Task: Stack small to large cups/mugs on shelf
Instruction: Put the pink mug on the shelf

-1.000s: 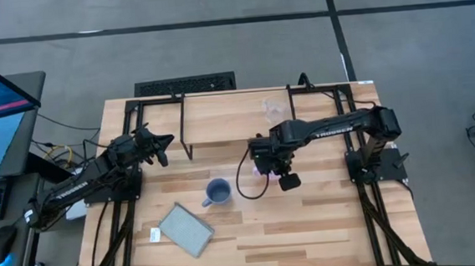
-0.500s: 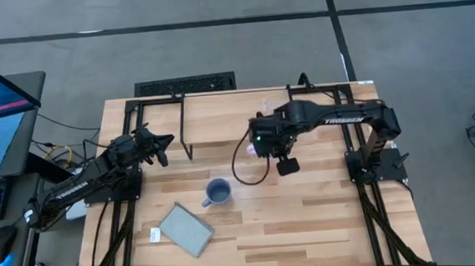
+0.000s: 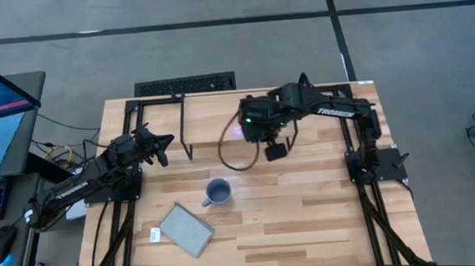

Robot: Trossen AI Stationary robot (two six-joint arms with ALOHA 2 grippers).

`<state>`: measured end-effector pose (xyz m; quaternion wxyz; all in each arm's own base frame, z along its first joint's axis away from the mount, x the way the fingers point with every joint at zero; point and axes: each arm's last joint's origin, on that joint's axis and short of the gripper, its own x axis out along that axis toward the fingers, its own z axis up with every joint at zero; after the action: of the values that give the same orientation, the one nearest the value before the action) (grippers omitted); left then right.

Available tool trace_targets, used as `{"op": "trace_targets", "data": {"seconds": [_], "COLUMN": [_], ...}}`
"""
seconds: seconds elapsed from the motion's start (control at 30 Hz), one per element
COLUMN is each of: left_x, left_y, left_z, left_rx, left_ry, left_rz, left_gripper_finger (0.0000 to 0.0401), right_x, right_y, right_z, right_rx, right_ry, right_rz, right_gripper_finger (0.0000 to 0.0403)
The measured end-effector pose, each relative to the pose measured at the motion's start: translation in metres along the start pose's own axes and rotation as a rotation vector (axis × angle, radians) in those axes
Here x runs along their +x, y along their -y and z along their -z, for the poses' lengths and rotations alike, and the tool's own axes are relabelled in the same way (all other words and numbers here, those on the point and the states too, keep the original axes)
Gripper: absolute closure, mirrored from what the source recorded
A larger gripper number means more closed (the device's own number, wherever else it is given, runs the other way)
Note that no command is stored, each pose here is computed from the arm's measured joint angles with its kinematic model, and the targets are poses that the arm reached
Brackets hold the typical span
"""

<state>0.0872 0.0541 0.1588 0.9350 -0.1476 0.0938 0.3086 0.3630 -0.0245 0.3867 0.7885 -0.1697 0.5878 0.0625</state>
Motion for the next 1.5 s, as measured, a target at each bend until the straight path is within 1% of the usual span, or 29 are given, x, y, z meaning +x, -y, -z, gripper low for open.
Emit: {"op": "trace_targets", "data": {"seconds": [0.07,0.13,0.17,0.4,0.5,0.6,0.7,0.8,0.9,1.2,1.5], "left_x": [0.0,0.0,0.0,0.001,0.001,0.001,0.001,0.002,0.002,0.002,0.002], "left_y": [0.0,0.0,0.0,0.0,0.0,0.0,0.0,0.0,0.0,-0.001,-0.001], "left_z": [0.0,0.0,0.0,0.001,0.001,0.001,0.001,0.001,0.001,0.002,0.002], "left_rx": [0.0,0.003,0.003,0.008,0.009,0.009,0.02,0.031,0.031,0.031,0.035], "left_ry": [0.0,0.0,0.0,-0.014,-0.018,-0.019,-0.018,-0.02,-0.02,-0.024,-0.023], "left_rz": [0.0,0.0,0.0,-0.005,-0.006,-0.006,-0.006,-0.01,-0.011,-0.017,-0.023], "left_gripper_finger": [0.0368,0.0368,0.0368,0.0368,0.0368,0.0368,0.0368,0.0368,0.0368,0.0368,0.0368], "right_x": [-0.003,-0.01,-0.01,0.001,0.006,0.017,0.022,0.028,0.039,0.042,0.042], "right_y": [0.007,0.016,0.02,0.04,0.043,0.045,0.043,0.043,0.044,0.054,0.06], "right_z": [-0.001,-0.003,-0.002,0.008,0.007,0.004,0.001,-0.003,-0.004,-0.002,0.0], "right_rx": [0.017,0.044,0.061,0.161,0.157,0.156,0.142,0.099,0.09,0.091,0.104], "right_ry": [0.023,0.076,0.08,0.043,0.04,0.013,0.009,0.013,-0.024,-0.023,-0.018], "right_rz": [-0.035,-0.013,-0.007,-0.037,-0.041,-0.058,-0.074,-0.074,-0.089,-0.055,-0.048], "right_gripper_finger": [0.0393,0.0393,0.0393,0.0392,0.0392,0.0392,0.0391,0.0391,0.0391,0.0391,0.0391]}}
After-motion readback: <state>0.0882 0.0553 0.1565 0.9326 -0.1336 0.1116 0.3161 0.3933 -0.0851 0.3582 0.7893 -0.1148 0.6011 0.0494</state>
